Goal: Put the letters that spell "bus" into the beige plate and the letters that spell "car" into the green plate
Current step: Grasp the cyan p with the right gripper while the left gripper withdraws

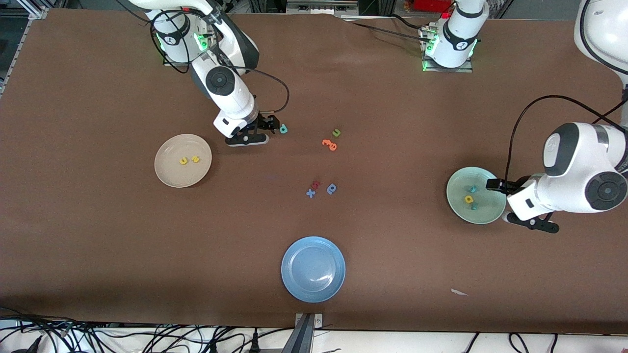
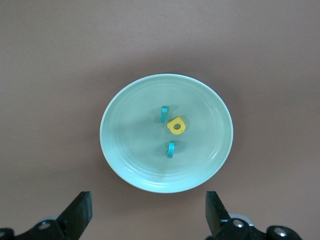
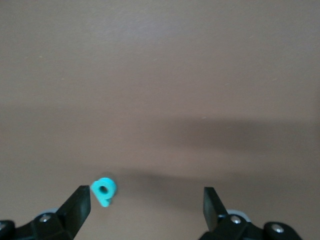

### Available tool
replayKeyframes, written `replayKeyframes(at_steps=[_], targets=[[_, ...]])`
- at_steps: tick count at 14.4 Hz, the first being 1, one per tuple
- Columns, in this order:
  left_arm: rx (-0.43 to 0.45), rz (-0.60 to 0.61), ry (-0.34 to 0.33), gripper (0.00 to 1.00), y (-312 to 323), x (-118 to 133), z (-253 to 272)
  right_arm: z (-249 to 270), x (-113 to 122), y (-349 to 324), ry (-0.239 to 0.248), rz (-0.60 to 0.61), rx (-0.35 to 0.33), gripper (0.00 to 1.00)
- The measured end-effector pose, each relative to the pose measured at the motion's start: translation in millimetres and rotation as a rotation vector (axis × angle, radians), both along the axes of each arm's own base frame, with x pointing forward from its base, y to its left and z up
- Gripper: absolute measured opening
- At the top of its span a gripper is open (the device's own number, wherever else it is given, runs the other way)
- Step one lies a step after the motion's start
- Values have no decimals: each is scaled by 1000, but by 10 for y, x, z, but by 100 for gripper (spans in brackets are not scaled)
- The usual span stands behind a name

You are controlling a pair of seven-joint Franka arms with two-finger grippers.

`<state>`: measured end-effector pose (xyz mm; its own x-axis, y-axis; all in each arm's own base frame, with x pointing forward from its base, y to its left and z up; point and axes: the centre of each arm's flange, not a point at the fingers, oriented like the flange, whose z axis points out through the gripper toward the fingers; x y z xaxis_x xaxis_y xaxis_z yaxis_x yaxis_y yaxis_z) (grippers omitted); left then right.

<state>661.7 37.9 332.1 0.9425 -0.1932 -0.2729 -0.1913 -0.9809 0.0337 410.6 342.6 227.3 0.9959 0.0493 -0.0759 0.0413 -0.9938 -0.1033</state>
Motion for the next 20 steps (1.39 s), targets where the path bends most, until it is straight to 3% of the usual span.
replayKeyframes(at_steps=[8, 13, 17, 19, 20], targets=[[-15, 87, -75, 100, -123, -178, 767, -422, -456, 475, -1, -10, 34, 100], [-20, 127, -186, 100, -95, -435, 1587, -553, -470, 444, -5, 5, 30, 99], [-34, 121, -234, 100, -204, -709, 2169, -584, -472, 431, -10, 19, 21, 96], [-37, 113, -252, 100, -248, -770, 2288, -600, -489, 437, -17, 31, 13, 93], [-38, 109, -260, 100, -271, -789, 2335, -610, -495, 437, -22, 35, 8, 85]])
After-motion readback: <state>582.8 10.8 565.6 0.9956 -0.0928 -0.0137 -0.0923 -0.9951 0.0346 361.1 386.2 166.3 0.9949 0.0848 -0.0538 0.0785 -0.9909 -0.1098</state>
